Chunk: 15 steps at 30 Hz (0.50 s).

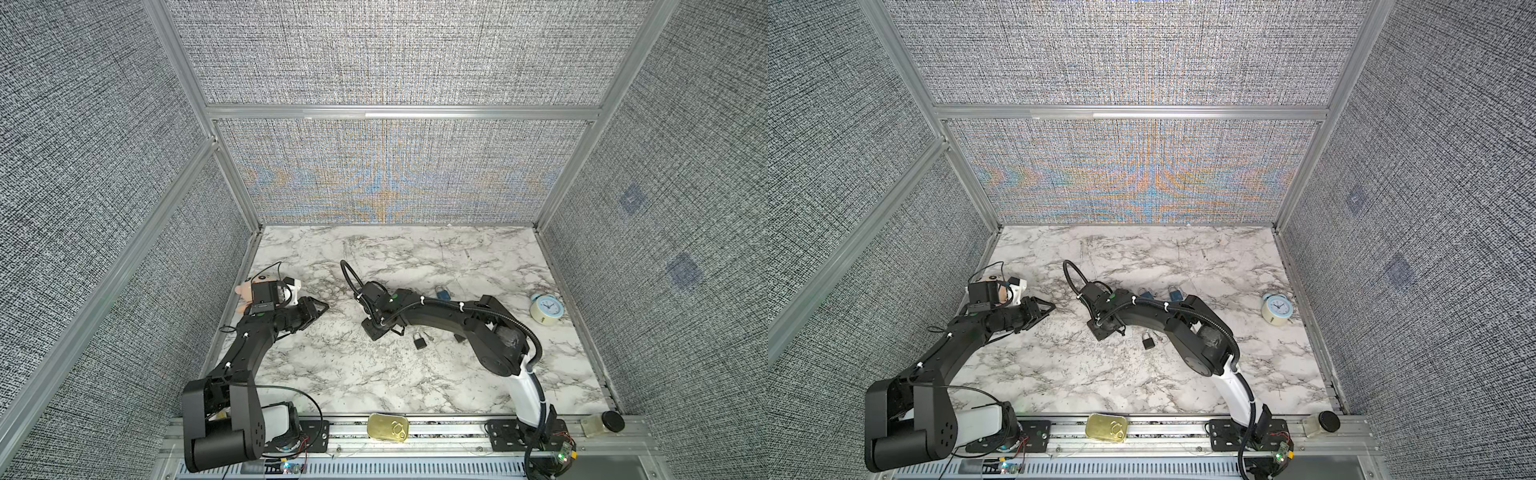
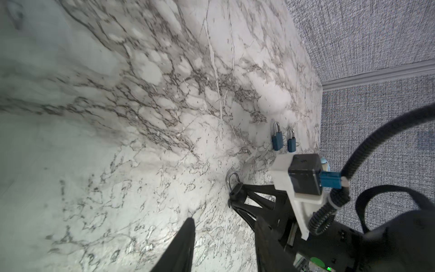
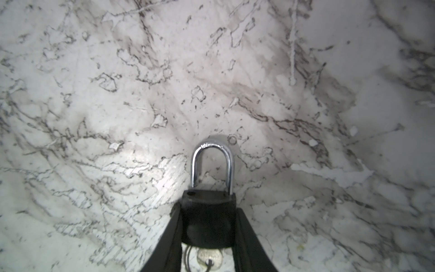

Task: Lock with the key

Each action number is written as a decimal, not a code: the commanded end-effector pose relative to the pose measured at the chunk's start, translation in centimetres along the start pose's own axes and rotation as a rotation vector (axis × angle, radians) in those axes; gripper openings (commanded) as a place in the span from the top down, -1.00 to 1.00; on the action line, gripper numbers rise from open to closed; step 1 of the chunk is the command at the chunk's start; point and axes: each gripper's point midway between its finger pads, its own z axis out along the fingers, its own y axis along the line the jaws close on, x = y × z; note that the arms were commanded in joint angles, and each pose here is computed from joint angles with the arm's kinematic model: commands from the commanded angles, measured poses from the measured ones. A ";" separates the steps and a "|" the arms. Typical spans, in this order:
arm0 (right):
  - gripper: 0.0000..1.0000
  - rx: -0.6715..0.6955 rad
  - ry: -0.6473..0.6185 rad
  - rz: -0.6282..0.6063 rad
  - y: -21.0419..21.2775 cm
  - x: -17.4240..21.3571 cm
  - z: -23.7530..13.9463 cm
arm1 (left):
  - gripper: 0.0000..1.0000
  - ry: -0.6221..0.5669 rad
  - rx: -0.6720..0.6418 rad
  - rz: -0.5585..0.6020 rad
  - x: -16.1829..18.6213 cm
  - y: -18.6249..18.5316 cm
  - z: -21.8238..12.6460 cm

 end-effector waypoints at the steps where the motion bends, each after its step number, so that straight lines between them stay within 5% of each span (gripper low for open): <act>1: 0.43 0.021 0.027 -0.002 -0.4 0.7 0.1 | 0.12 0.023 -0.009 0.004 0.5 0.0 1.0; 15: 0.47 -0.030 -0.062 0.036 0.1 -0.5 -3.9 | 0.11 0.126 0.069 0.022 2.7 -2.1 6.3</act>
